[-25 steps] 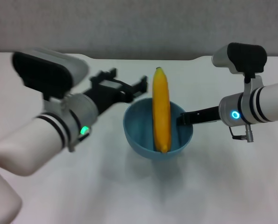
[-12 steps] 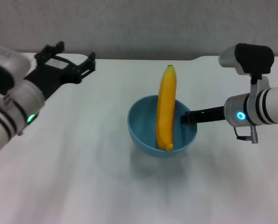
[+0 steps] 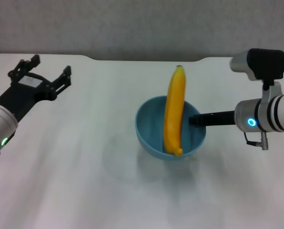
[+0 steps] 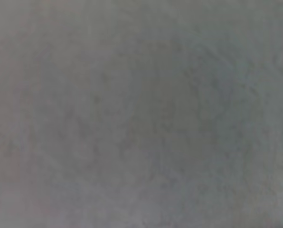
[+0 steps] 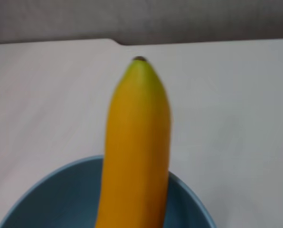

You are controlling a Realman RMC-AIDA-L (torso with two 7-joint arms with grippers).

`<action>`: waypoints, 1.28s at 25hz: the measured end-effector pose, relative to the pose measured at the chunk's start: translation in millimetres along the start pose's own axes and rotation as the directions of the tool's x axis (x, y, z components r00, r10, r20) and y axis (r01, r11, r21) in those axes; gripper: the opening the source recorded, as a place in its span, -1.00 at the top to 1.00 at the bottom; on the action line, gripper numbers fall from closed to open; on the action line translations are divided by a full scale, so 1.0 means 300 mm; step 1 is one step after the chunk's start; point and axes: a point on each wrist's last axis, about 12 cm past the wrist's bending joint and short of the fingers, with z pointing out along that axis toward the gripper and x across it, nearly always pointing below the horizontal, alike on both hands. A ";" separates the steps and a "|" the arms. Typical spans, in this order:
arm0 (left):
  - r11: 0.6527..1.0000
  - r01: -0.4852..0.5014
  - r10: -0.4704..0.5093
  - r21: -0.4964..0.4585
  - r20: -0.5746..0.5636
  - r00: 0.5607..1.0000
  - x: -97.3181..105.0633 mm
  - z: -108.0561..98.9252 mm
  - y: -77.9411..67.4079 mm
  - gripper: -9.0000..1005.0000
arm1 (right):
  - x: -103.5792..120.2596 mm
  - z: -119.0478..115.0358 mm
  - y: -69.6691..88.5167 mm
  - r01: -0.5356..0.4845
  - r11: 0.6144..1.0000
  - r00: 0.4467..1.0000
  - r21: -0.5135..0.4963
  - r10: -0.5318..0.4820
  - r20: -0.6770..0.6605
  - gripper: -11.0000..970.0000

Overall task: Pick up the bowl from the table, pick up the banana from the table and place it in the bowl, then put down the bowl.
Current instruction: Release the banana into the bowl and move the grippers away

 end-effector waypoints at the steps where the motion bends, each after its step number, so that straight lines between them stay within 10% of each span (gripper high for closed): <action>1: 1.000 0.015 -0.015 -0.009 -0.003 1.000 0.009 -0.001 0.007 -0.72 | 0.003 -0.003 -0.004 0.003 1.000 1.000 0.003 -0.003 0.009 0.78; 16: 0.999 0.050 -0.051 -0.019 -0.044 0.998 0.052 0.014 0.011 -0.72 | -0.066 0.046 0.091 0.148 0.989 0.986 0.029 -0.150 0.078 0.76; 32: 0.998 0.057 -0.057 -0.013 -0.030 0.998 0.036 0.035 0.011 -0.72 | -0.061 0.118 0.178 0.089 0.993 0.981 -0.074 -0.101 -0.163 0.74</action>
